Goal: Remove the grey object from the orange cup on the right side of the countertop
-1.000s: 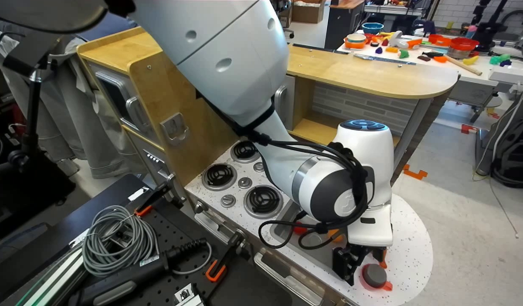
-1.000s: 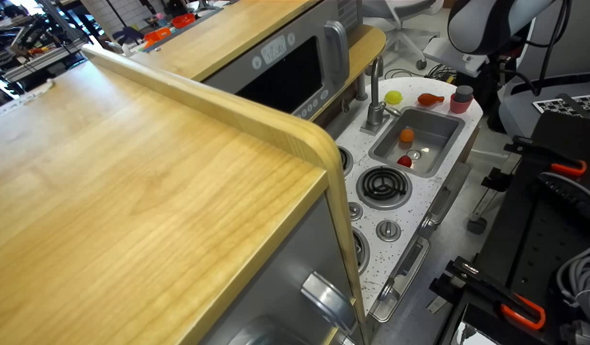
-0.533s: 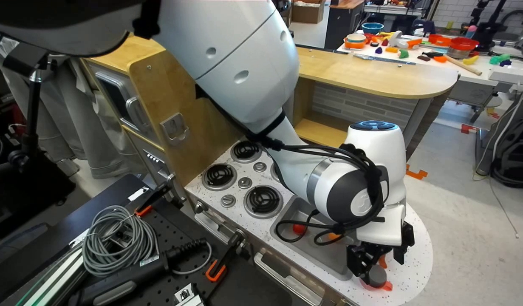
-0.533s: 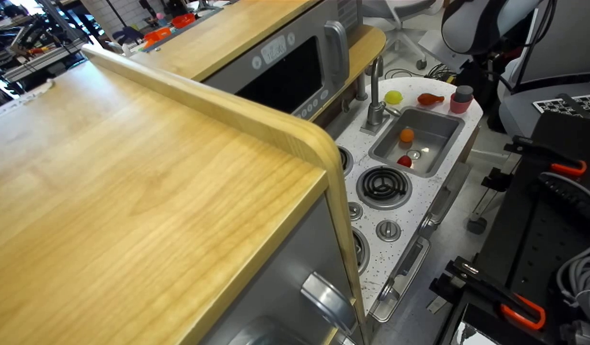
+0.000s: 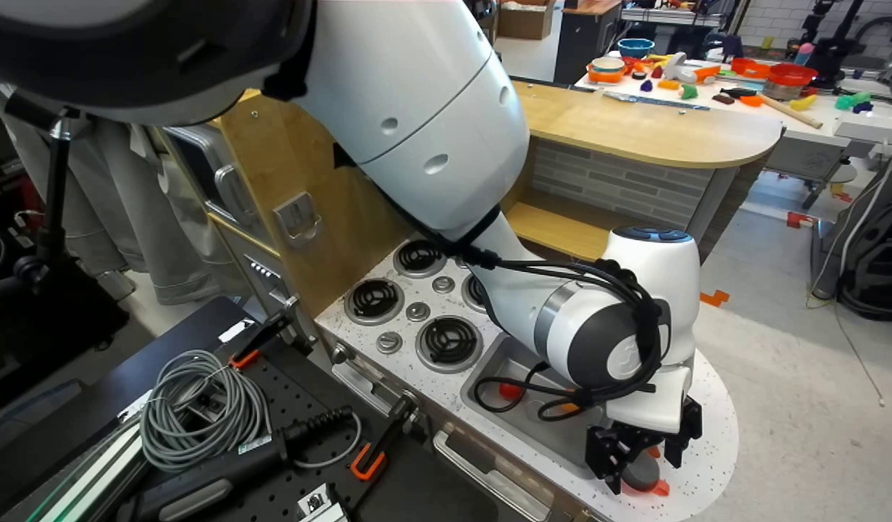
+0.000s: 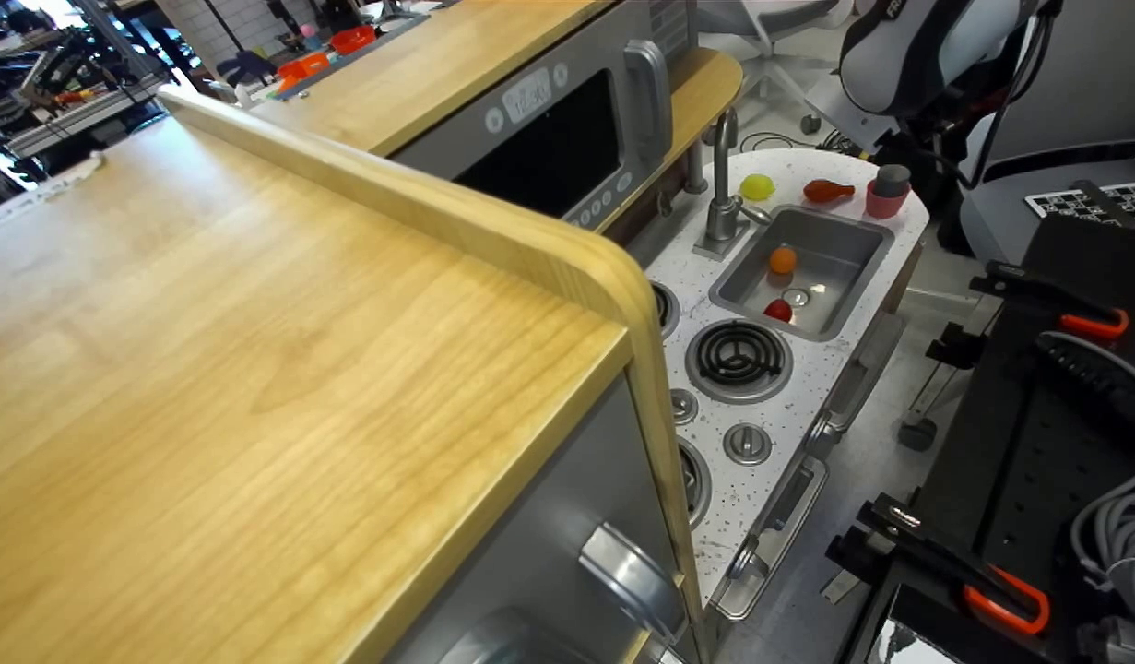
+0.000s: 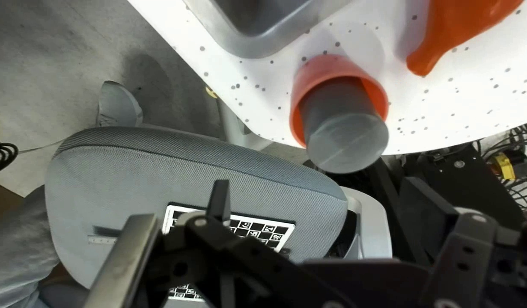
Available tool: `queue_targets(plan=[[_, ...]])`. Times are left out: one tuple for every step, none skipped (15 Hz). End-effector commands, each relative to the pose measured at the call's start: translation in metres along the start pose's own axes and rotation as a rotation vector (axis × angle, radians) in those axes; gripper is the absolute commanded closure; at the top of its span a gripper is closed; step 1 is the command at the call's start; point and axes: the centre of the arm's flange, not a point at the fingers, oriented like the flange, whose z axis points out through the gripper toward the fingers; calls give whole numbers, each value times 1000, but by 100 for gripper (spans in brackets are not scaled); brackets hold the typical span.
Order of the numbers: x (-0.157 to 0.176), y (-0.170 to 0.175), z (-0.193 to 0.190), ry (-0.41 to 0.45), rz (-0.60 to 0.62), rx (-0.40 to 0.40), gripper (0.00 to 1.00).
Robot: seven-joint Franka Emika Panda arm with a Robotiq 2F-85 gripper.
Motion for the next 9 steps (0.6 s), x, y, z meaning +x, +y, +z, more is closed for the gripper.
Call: queue_targets(plan=[[-6, -13, 14, -31, 28, -48, 0], [-7, -14, 16, -36, 24, -52, 0], [-8, -15, 18, -33, 24, -46, 0], [-8, -16, 19, -25, 27, -40, 0], [-8, -18, 21, -21, 26, -37, 0], [-9, -19, 24, -19, 23, -37, 0], [-10, -21, 26, -19, 22, -41, 0], [-11, -21, 28, -17, 20, -42, 0], [-13, -22, 30, -11, 17, -38, 0]])
